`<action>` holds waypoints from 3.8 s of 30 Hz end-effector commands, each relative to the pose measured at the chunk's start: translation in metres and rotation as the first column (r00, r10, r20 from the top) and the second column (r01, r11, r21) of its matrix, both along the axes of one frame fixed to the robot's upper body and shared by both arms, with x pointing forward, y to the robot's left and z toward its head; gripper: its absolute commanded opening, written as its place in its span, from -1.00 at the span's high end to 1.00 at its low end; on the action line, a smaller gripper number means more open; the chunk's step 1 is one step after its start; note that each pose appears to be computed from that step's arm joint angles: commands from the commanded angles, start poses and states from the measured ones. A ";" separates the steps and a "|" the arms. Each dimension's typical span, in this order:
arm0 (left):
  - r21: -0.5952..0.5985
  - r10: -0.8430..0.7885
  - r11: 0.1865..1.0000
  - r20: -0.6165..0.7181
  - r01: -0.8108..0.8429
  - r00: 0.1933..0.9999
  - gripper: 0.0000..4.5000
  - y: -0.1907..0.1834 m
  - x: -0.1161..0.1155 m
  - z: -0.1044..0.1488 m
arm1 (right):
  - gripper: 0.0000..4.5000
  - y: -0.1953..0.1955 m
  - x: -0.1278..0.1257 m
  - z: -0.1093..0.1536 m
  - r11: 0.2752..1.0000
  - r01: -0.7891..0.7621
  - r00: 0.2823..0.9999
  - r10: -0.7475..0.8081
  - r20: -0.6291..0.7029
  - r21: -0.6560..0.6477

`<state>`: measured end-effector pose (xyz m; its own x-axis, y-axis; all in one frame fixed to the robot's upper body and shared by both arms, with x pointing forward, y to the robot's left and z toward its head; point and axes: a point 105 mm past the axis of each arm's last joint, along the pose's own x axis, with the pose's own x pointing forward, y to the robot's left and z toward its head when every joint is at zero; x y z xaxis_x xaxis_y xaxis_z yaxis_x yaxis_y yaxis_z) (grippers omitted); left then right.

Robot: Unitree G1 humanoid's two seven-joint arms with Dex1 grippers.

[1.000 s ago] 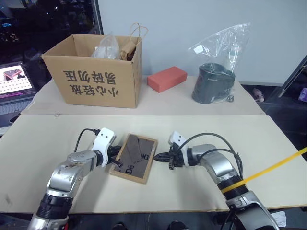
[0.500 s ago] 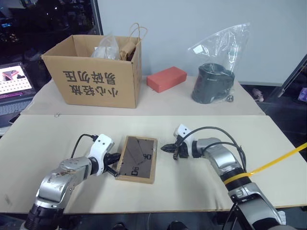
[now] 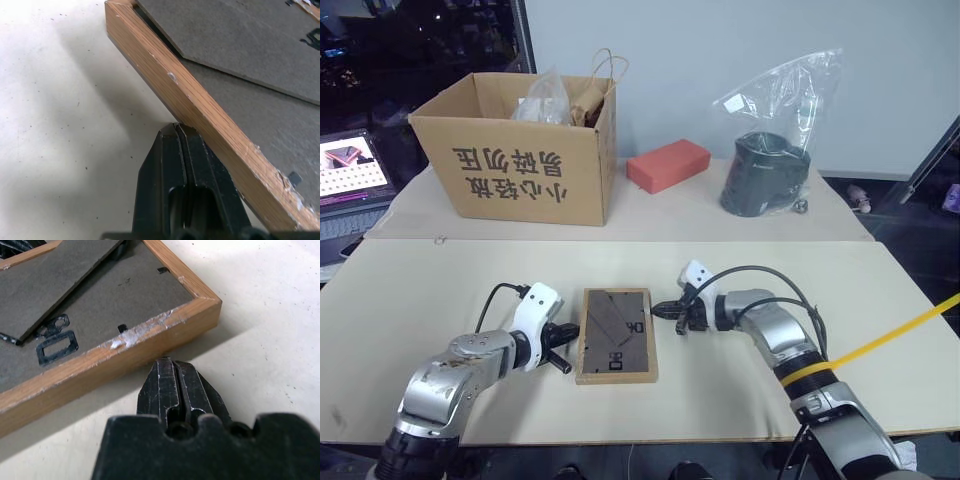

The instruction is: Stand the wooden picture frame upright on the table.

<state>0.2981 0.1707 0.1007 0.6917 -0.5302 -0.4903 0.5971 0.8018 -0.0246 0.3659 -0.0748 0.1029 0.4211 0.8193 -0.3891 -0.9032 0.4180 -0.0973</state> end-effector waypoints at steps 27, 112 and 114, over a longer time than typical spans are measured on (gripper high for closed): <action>-0.558 -0.258 0.819 -0.566 -0.134 0.783 -0.97 -0.021 -0.056 -0.005 | 1.00 -0.026 -0.083 0.005 0.970 -0.244 0.968 0.243 0.058 0.005; -0.854 -0.432 0.520 -0.268 -0.005 0.861 0.48 -0.064 -0.036 0.080 | -0.99 -0.011 -0.062 0.096 0.940 -0.339 0.936 0.334 0.114 0.031; -0.842 -0.406 0.540 -0.276 -0.015 0.871 0.48 -0.052 -0.035 0.081 | -0.99 -0.025 -0.057 0.096 0.956 -0.294 0.946 0.289 0.146 0.008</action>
